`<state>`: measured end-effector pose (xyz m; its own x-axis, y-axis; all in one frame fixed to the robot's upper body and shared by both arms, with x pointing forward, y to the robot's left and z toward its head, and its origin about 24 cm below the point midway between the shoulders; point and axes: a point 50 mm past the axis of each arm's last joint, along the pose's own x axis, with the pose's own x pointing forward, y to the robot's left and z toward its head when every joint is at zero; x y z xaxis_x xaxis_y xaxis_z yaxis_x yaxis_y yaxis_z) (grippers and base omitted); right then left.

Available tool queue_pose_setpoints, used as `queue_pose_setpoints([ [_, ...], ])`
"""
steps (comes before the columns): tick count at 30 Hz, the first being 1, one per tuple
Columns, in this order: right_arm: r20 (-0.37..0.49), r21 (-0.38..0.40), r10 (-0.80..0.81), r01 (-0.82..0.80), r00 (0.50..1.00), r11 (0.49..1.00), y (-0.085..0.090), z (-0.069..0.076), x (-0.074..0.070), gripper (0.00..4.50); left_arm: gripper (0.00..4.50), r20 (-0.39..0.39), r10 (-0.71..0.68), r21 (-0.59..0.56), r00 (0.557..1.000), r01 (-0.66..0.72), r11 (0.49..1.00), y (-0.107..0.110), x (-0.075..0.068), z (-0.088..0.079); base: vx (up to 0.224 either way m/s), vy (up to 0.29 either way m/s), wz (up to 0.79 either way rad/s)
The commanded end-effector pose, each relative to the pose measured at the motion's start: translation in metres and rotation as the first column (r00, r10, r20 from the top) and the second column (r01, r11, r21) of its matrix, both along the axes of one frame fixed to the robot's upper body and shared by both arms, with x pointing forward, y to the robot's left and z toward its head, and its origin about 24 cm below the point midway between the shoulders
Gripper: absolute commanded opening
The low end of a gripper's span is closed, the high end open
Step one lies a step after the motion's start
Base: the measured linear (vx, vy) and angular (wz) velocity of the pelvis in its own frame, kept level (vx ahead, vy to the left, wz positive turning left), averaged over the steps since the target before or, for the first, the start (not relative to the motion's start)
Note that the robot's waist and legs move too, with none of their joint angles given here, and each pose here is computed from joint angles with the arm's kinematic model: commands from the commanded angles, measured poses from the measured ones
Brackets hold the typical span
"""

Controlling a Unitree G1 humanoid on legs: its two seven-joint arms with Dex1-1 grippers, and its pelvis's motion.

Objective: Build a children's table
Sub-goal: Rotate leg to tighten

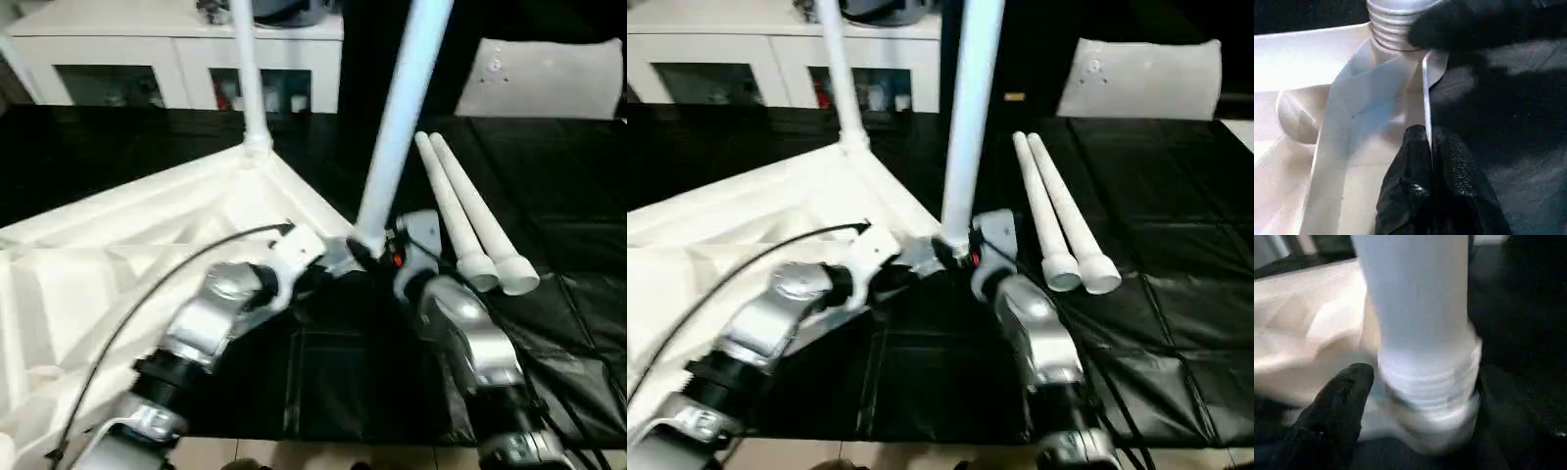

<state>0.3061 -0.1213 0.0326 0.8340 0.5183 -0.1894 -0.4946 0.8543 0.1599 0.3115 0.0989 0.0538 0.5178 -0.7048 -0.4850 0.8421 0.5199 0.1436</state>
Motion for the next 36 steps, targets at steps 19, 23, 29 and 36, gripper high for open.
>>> queue_pose_setpoints([
  [19, -0.022, -0.162, 0.677, -0.671, 0.736, 0.724, -0.030, 0.026, -0.030, 4.45, 0.00, -0.107, -0.531, 0.021, 0.841, 0.536, 0.844, 0.032, -0.024, 0.005, 0.000, 0.000, 0.00],
  [23, -0.059, -0.170, 0.722, -0.720, 0.689, 0.673, -0.029, 0.023, -0.031, 4.27, 0.00, -0.124, -0.577, 0.052, 0.807, 0.586, 0.809, 0.034, -0.022, 0.006, 0.000, 0.000, 0.00],
  [29, -0.084, -0.158, 0.754, -0.756, 0.651, 0.635, -0.029, 0.022, -0.033, 3.67, 0.00, -0.135, -0.586, 0.069, 0.799, 0.597, 0.799, 0.038, -0.019, 0.005, 0.000, 0.000, 0.00],
  [36, -0.078, -0.143, 0.766, -0.767, 0.638, 0.625, -0.029, 0.022, -0.035, 3.06, 0.00, -0.142, -0.592, 0.060, 0.793, 0.604, 0.795, 0.040, -0.019, 0.003, 0.000, 0.000, 0.00],
])
